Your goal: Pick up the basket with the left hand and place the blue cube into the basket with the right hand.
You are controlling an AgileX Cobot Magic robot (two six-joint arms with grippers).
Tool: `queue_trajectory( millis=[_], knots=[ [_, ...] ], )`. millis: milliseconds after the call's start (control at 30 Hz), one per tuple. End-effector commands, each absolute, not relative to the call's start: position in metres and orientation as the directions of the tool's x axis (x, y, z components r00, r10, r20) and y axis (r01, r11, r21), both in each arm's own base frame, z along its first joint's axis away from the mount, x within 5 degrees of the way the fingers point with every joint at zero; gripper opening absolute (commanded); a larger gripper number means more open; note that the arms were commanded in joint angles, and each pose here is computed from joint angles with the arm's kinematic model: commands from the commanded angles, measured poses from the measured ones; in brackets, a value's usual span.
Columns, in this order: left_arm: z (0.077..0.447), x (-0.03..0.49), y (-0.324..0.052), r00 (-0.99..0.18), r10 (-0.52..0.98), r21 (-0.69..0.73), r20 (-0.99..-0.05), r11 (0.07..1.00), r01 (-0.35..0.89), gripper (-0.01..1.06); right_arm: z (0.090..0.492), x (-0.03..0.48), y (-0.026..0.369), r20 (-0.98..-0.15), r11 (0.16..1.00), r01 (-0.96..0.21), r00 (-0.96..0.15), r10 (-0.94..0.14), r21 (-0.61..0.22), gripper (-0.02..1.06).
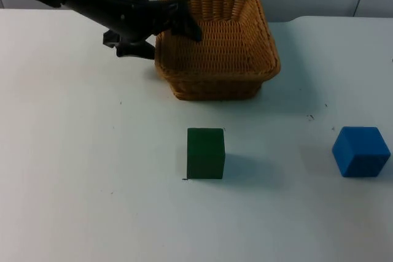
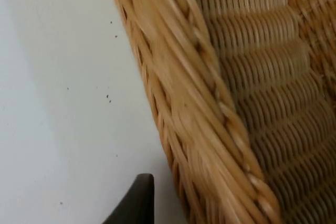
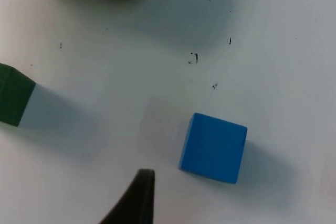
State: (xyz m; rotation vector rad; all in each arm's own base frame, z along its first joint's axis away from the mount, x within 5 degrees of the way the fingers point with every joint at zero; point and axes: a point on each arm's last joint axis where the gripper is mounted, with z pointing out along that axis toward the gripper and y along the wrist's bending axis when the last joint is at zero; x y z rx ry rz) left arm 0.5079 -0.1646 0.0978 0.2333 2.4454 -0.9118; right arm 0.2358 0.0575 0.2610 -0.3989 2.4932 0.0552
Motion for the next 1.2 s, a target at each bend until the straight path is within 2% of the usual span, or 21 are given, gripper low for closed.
queue_trajectory(
  millis=[0,100,133,267,300,433,667,767,967,1067,1167],
  knots=[
    [0.095,0.507,-0.170,-0.858,-0.003,-0.567,-0.514,0.752,0.336,0.99,0.263,0.238,0.059,-0.596,0.953,-0.297,-0.756,-0.272,-0.058,1.04],
    [0.093,0.506,-0.172,-0.857,0.012,-0.553,-0.516,0.759,0.344,0.72,0.264,0.239,0.059,-0.611,0.953,-0.296,-0.745,-0.269,-0.058,1.04],
    [0.093,0.506,-0.172,-0.857,0.012,-0.553,-0.516,0.759,0.344,0.72,0.264,0.239,0.059,-0.611,0.953,-0.296,-0.745,-0.269,-0.058,1.04],
    [0.093,0.507,-0.172,-0.851,0.007,-0.545,-0.525,0.765,0.342,0.30,0.264,0.239,0.059,-0.612,0.953,-0.296,-0.744,-0.269,-0.059,1.04],
    [0.093,0.507,-0.172,-0.851,0.007,-0.545,-0.525,0.765,0.342,0.30,0.264,0.239,0.059,-0.612,0.953,-0.296,-0.744,-0.269,-0.059,1.04],
    [0.095,0.511,-0.171,-0.844,-0.069,-0.571,-0.531,0.766,0.297,0.01,0.264,0.240,0.059,-0.614,0.954,-0.295,-0.743,-0.267,-0.056,1.04],
    [0.096,0.515,-0.169,-0.860,-0.222,-0.635,-0.460,0.759,0.144,0.00,0.264,0.240,0.059,-0.614,0.954,-0.295,-0.743,-0.267,-0.056,1.04],
    [0.109,0.519,-0.167,-0.840,-0.308,-0.663,-0.447,0.745,0.080,0.00,0.264,0.240,0.059,-0.614,0.955,-0.292,-0.745,-0.262,-0.053,1.04],
    [0.142,0.519,-0.166,-0.813,-0.342,-0.681,-0.471,0.726,0.089,0.00,0.264,0.240,0.059,-0.614,0.955,-0.292,-0.745,-0.262,-0.053,1.04],
    [0.170,0.515,-0.159,-0.819,-0.354,-0.700,-0.452,0.710,0.079,0.00,0.264,0.240,0.059,-0.614,0.956,-0.290,-0.745,-0.260,-0.052,1.04],
    [0.181,0.512,-0.156,-0.827,-0.343,-0.685,-0.445,0.725,0.068,0.00,0.264,0.240,0.059,-0.614,0.956,-0.290,-0.745,-0.260,-0.052,1.04]
  ],
)
